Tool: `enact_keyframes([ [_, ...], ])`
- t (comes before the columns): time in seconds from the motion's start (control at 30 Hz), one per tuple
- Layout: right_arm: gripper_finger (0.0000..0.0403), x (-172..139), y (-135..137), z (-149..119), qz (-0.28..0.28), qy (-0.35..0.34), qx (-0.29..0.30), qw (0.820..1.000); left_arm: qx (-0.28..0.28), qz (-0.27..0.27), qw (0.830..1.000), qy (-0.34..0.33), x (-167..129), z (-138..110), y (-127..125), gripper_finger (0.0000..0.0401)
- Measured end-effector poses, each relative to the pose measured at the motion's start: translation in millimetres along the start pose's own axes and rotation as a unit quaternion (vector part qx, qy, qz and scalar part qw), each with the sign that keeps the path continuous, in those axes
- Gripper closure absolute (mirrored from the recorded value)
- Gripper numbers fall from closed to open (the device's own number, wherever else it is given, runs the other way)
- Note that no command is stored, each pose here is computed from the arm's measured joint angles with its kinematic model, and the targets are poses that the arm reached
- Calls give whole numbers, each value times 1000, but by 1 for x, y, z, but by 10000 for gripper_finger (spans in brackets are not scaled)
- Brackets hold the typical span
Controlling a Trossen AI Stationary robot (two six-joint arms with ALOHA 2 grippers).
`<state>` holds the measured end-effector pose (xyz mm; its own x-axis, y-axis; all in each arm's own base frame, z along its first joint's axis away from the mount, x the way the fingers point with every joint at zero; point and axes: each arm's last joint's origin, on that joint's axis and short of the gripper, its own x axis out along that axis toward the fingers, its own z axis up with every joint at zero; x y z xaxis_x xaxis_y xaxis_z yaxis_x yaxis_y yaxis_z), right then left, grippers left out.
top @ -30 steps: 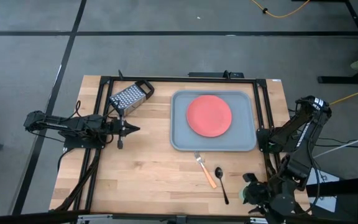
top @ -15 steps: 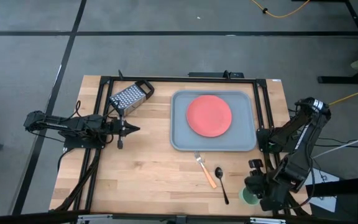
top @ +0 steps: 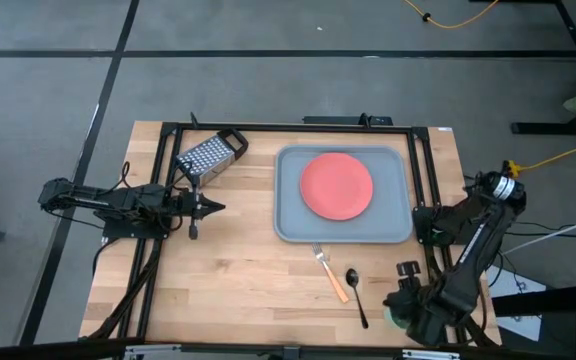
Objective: Pick and place plate/cup/fork/spoon on tray
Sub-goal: Put the green cup on the gray serving tray
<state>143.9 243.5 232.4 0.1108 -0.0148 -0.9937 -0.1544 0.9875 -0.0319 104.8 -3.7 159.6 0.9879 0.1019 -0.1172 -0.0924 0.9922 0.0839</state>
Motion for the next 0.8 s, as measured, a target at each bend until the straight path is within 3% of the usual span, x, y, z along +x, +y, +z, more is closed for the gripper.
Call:
enact_keyframes([
  [0.37,240,30,11,5,-40,32,0,999,0,0,1000,0,0,0,0,401],
  [0.47,271,33,12,7,-42,33,27,998,0,0,1000,0,0,0,0,401],
  [0.63,382,24,7,12,-17,48,85,995,0,0,1000,0,0,0,0,401],
  [0.8,396,-20,2,22,-14,58,70,996,0,0,1000,0,0,0,0,401],
])
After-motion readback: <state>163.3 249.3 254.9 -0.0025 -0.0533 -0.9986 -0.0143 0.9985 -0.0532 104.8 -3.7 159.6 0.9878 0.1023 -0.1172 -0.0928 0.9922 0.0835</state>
